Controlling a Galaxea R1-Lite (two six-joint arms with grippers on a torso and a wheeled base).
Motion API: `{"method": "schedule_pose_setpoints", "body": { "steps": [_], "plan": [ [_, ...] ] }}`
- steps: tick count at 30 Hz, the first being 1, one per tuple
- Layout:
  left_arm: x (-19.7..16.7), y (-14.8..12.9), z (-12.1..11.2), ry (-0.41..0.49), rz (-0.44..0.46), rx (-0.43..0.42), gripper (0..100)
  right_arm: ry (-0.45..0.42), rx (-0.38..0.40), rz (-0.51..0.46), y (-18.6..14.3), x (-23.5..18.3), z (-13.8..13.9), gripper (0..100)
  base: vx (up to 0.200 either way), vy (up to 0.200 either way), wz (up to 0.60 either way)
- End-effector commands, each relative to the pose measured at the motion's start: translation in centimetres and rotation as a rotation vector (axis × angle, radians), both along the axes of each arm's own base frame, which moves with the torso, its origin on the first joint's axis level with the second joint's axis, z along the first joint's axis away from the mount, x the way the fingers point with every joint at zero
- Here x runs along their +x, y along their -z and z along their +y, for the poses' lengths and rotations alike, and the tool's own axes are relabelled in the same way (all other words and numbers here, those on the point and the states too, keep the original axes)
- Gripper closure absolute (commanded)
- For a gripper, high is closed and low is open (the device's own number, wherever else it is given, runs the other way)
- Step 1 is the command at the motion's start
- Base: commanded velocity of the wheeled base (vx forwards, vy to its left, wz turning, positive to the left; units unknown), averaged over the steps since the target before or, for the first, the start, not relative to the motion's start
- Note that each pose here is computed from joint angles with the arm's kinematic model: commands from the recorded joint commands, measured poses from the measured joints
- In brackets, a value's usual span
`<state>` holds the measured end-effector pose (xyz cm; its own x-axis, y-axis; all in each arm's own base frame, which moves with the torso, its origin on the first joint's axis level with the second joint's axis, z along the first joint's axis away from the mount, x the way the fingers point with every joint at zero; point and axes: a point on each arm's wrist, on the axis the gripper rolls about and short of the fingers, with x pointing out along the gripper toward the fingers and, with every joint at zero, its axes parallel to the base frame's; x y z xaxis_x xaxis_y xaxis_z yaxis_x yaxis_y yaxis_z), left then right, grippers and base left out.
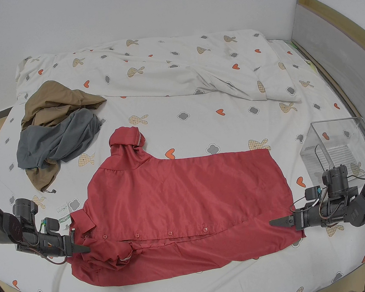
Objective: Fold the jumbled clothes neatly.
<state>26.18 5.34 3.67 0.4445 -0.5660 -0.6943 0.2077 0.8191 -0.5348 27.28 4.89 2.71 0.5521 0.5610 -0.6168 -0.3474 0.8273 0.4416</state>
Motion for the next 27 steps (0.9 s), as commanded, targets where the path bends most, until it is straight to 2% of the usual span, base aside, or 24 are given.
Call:
{"method": "schedule_pose_setpoints", "body": {
  "steps": [1,12,23,24,27],
  "plan": [
    [-0.1,-0.4,0.1,-0.004,-0.015,0.003,100,-0.003,0.000,0.003,0.1,0.0,0.1,0,0.000,0.000,0.00],
    [0.8,-0.5,-0.9,0.040,-0.023,0.004,100,-0.001,-0.005,0.006,0.4,0.2,0.1,0,0.000,0.000,0.00],
    [1.0,-0.1,-1.0,0.042,-0.013,0.001,100,-0.012,-0.006,0.007,0.6,0.7,0.5,0,0.000,0.000,0.00],
    [1.0,0.0,-0.9,0.040,-0.012,0.001,100,-0.012,-0.006,0.008,0.6,0.6,0.5,100,0.000,0.000,0.00],
    [1.2,-0.1,-0.9,0.032,-0.011,-0.003,100,-0.009,-0.007,0.016,0.7,0.4,0.3,100,0.000,0.000,0.00]
  ]
}}
